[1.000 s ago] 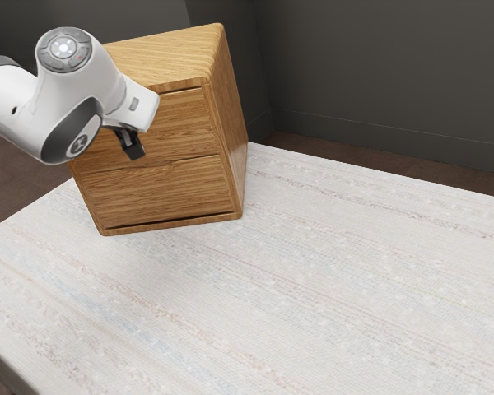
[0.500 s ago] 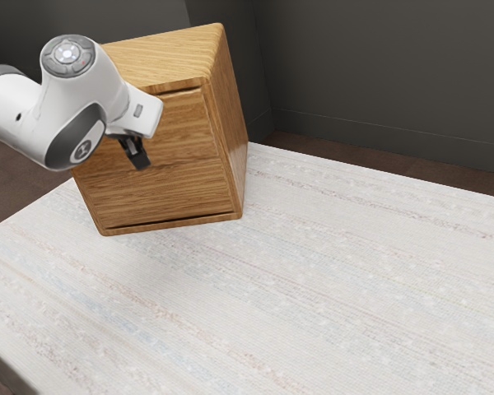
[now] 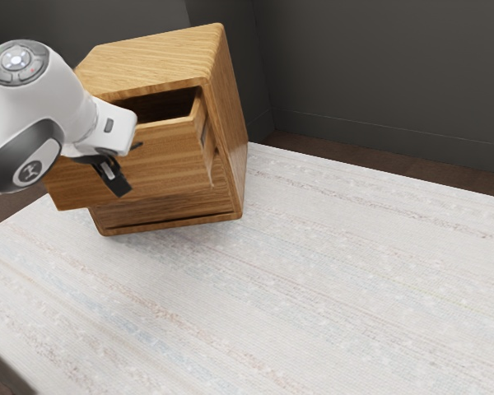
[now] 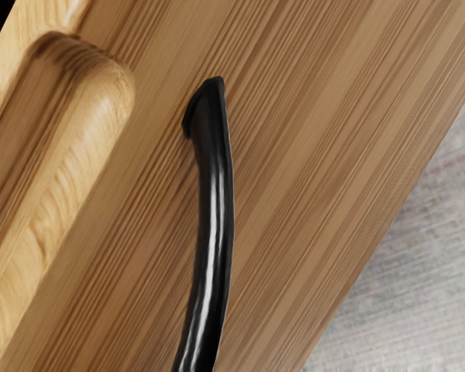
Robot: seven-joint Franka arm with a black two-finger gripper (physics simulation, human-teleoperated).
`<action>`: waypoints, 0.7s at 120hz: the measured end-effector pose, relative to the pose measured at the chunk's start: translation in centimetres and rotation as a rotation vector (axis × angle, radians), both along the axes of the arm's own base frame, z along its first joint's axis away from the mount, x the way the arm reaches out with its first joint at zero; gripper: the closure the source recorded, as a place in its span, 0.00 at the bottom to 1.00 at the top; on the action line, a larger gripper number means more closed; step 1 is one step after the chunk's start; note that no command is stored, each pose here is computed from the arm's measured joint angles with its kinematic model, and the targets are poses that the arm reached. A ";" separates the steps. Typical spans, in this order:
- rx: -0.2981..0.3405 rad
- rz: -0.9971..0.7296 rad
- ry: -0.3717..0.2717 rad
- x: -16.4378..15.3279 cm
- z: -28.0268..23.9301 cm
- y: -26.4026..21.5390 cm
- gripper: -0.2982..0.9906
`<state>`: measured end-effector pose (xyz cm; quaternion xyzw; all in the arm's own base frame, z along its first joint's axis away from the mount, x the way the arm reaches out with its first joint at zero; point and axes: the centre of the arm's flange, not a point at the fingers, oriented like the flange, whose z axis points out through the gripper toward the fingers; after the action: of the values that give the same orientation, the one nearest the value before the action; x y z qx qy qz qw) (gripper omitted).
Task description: Pull the drawer handle with one arm to open the drawer
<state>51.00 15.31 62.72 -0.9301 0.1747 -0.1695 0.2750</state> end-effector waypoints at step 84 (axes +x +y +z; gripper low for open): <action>0.004 -0.029 -0.097 -9.0 4.8 -10.8 0.30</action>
<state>42.04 4.51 67.55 -0.9175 0.1752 -0.2181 0.2827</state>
